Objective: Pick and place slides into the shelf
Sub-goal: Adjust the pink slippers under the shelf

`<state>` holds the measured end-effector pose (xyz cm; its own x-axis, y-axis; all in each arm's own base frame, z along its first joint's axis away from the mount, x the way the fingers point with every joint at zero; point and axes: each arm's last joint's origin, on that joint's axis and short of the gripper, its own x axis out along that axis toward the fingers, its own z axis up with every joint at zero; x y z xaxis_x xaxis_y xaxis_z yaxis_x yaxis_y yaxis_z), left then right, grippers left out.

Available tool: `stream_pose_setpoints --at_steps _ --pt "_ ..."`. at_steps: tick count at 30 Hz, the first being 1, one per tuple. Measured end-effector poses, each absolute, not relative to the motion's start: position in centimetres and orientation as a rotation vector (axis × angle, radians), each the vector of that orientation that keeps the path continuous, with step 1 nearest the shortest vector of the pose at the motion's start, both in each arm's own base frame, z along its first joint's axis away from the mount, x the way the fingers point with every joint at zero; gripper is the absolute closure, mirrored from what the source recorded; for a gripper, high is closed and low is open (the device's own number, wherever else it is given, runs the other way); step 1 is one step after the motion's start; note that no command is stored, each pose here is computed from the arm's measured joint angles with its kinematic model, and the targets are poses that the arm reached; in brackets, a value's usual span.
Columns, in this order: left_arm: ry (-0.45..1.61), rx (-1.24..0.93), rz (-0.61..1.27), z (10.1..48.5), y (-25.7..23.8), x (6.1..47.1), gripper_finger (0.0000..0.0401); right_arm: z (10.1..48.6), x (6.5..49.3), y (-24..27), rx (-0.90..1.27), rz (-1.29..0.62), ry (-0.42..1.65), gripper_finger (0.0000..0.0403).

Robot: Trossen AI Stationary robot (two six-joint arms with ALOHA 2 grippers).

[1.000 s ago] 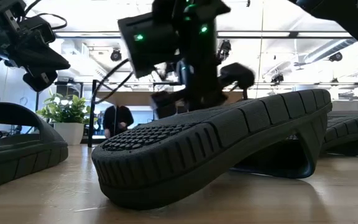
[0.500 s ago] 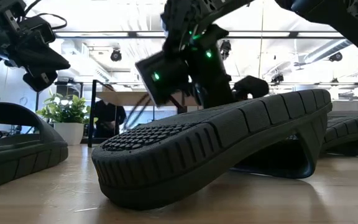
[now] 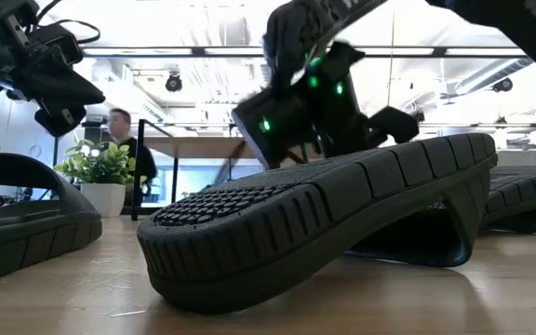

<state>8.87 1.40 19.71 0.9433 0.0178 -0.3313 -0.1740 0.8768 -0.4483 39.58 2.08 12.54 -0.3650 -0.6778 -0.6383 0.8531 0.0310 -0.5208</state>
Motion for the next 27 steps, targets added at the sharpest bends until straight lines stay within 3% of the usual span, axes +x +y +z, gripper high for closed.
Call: stream_pose_setpoints --at_steps 6,10,13,16,20,27 --pt "0.326 -0.5 0.103 19.7 1.4 8.9 0.0379 12.9 39.0 1.9 0.281 -1.65 1.107 0.039" --pt "0.326 -0.501 0.102 19.7 1.4 8.9 0.0379 15.7 39.5 3.6 0.348 -1.526 1.075 0.039" --pt "0.326 -0.501 0.103 19.7 1.4 8.9 0.0379 17.4 40.8 4.7 0.478 -1.342 1.007 0.039" --pt "0.326 -0.501 0.103 19.7 1.4 8.9 0.0379 18.2 43.6 5.0 0.587 -1.033 0.912 0.039" --pt "0.325 -0.501 0.103 19.7 1.4 8.9 0.0379 18.3 47.6 3.9 0.537 -0.72 0.732 0.039" --pt "0.32 -0.5 0.104 19.8 1.4 8.9 0.0379 15.0 49.4 0.3 0.394 -0.784 0.792 0.039"
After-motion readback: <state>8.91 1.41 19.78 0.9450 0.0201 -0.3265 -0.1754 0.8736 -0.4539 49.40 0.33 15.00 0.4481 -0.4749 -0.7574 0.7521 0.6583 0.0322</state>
